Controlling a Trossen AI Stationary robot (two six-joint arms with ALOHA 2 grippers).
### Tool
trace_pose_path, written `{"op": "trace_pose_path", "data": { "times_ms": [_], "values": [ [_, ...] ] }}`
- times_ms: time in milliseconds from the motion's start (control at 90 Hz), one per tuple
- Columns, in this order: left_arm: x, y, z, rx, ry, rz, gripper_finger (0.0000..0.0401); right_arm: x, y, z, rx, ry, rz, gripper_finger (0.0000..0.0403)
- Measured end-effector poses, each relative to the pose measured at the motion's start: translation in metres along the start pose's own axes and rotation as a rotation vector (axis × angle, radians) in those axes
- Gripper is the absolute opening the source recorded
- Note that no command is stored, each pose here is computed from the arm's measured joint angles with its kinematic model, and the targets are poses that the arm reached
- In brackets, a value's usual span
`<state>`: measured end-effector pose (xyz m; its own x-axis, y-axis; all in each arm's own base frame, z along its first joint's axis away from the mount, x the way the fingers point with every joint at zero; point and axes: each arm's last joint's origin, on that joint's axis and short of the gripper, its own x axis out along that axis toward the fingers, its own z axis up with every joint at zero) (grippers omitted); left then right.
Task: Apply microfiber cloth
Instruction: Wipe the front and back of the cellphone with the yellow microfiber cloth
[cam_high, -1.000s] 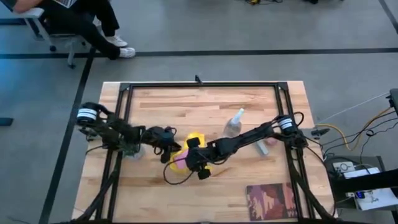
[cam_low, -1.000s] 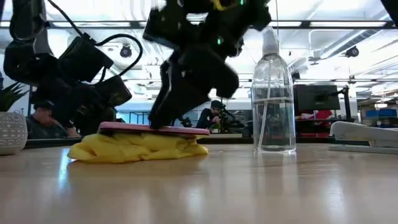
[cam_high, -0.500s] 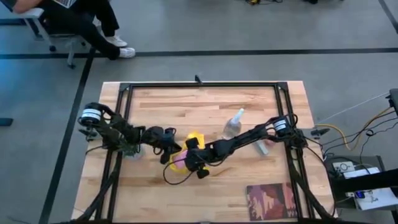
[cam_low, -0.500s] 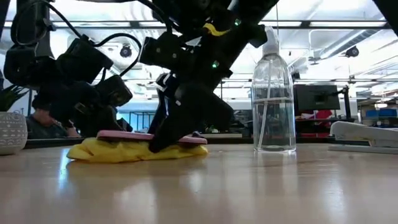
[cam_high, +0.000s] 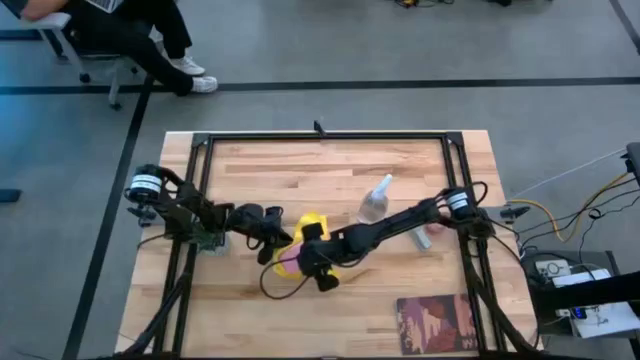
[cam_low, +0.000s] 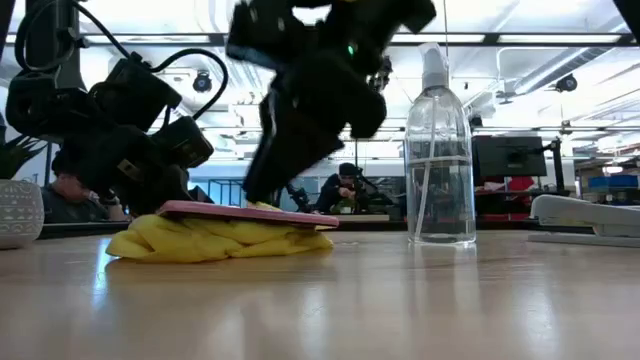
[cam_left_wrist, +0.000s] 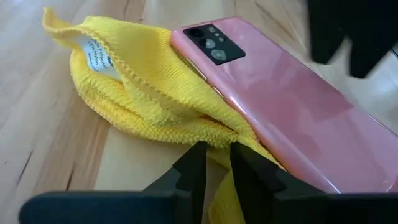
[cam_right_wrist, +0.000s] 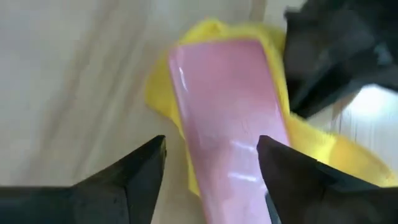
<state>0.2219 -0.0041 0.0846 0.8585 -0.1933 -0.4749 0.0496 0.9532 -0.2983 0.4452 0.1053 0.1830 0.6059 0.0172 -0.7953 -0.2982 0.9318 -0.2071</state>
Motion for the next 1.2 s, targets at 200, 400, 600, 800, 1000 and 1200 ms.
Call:
{"op": "trace_pose_path", "data": {
  "times_ms": [200, 400, 600, 800, 1000, 1200],
  "values": [
    [0.000, 0.000, 0.000, -0.001, -0.002, 0.001, 0.0058, 0.014, -0.006, -0.008, 0.051, 0.035, -0.009, 0.0175],
    [0.000, -0.001, 0.002, -0.014, -0.015, -0.024, 0.0058, 0.029, -0.006, -0.014, 0.042, 0.055, -0.014, 0.0064],
    [0.003, -0.005, 0.012, -0.019, -0.056, -0.112, 0.0058, 0.032, -0.007, -0.015, -0.010, 0.074, -0.106, 0.0010],
    [0.006, -0.006, 0.020, -0.015, -0.084, -0.141, 0.0058, 0.029, -0.004, -0.014, -0.063, 0.082, -0.128, 0.0035],
    [0.007, -0.008, 0.025, -0.011, -0.106, -0.172, 0.0058, 0.022, 0.011, -0.007, -0.177, 0.101, -0.166, 0.0067],
    [0.010, -0.010, 0.032, 0.010, -0.123, -0.200, 0.0059, 0.013, 0.022, 0.002, -0.254, 0.124, -0.249, 0.0114]
  ]
}}
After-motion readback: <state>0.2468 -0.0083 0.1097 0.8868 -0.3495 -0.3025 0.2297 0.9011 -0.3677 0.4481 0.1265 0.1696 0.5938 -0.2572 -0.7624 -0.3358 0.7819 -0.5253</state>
